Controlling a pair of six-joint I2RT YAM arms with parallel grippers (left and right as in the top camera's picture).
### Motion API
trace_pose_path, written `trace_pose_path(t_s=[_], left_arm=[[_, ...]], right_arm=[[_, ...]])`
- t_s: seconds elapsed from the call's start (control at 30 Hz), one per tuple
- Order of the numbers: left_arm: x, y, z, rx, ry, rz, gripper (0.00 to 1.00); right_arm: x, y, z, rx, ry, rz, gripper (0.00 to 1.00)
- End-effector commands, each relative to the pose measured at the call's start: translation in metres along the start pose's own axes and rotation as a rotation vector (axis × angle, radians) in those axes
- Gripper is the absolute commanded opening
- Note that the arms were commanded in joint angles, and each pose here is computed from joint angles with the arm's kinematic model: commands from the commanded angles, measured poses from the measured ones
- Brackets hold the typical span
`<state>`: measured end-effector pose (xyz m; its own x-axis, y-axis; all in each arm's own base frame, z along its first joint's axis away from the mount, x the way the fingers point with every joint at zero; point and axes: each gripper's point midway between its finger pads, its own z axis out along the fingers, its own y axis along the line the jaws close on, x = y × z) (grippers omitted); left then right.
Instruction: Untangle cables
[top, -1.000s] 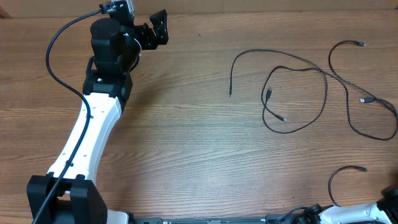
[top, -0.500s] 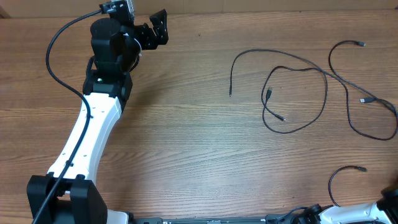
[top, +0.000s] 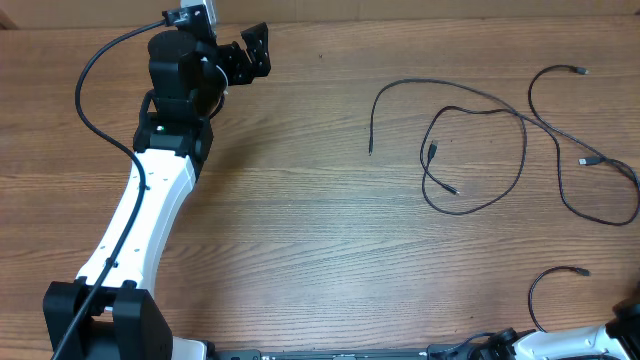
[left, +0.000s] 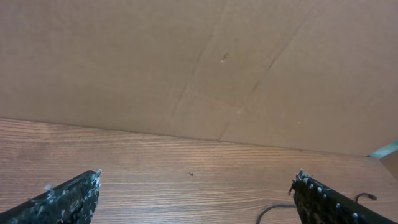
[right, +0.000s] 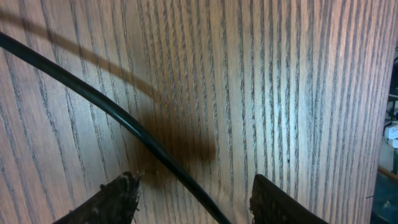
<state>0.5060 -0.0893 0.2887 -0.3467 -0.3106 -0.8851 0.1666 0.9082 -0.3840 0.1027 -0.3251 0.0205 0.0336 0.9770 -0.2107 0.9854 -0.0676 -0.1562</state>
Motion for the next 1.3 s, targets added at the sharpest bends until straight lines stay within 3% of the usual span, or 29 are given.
trace_pose_path(t_s=[0.0,0.7,0.93,1.27], left_arm=[[-0.005,0.003,-0.001,-0.023,-0.015,0.027,1.00],[-0.006,0.003,-0.001,-0.021,-0.018,0.027,1.00],[-0.006,0.003,-0.001,-0.021,-0.018,0.027,1.00],[-0.006,0.003,-0.001,-0.022,-0.018,0.027,1.00]], right_arm=[[0.002,0.000,0.002,-0.009,0.009,0.003,0.58],[0.016,0.046,-0.008,-0.253,0.080,-0.109,0.69],[0.019,0.045,-0.008,-0.247,0.089,-0.109,0.61],[0.030,0.064,-0.015,-0.370,0.144,-0.130,0.64]])
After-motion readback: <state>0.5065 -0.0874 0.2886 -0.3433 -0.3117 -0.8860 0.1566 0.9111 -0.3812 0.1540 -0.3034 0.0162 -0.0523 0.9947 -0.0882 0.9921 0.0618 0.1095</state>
